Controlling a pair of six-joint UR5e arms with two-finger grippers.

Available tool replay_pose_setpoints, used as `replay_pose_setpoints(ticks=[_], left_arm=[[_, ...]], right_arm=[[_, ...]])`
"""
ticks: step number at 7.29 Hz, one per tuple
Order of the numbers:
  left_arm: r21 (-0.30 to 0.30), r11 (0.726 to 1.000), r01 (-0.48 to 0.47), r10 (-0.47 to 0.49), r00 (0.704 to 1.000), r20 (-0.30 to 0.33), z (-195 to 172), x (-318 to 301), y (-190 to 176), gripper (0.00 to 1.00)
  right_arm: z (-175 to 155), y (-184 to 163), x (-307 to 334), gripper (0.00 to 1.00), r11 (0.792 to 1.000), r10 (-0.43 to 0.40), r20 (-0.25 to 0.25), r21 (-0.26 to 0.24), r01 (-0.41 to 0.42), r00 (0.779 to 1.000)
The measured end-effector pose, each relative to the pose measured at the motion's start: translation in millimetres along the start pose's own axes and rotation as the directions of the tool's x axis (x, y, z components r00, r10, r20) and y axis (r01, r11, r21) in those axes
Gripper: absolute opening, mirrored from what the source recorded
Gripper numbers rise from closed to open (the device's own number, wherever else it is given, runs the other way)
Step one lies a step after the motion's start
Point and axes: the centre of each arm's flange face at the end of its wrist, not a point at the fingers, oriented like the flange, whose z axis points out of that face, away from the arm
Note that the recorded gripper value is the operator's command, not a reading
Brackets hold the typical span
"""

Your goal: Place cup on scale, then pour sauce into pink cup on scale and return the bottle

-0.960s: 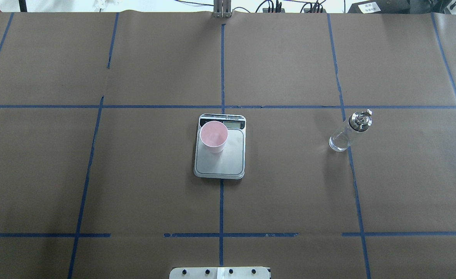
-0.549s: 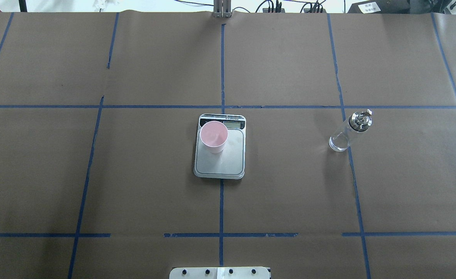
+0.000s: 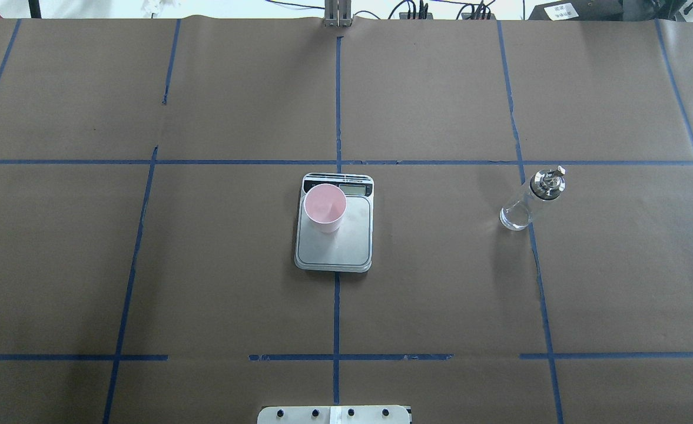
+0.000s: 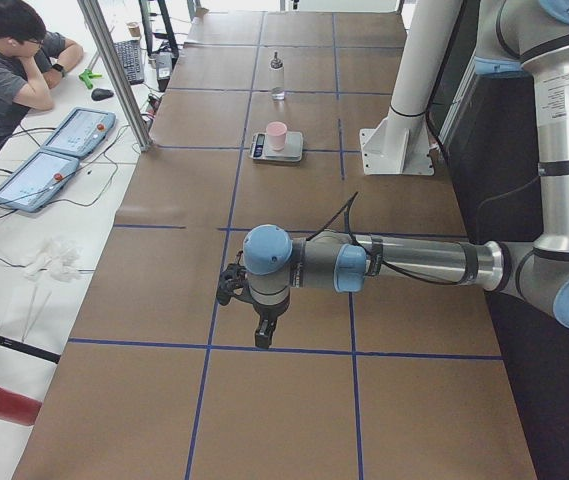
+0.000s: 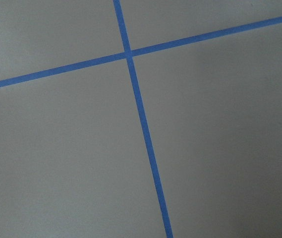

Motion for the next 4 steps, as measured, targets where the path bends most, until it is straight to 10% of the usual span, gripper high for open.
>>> replay_pose_setpoints(ticks=[4], left_arm=[[0.005,1.0,-0.007,0.007,1.0,-0.001,-1.7,1.8,-1.2,1.0]], right_arm=[[0.7,0.1,-0.1,1.0,1.0,-0.001,0.001,-0.002,0.001,1.0]])
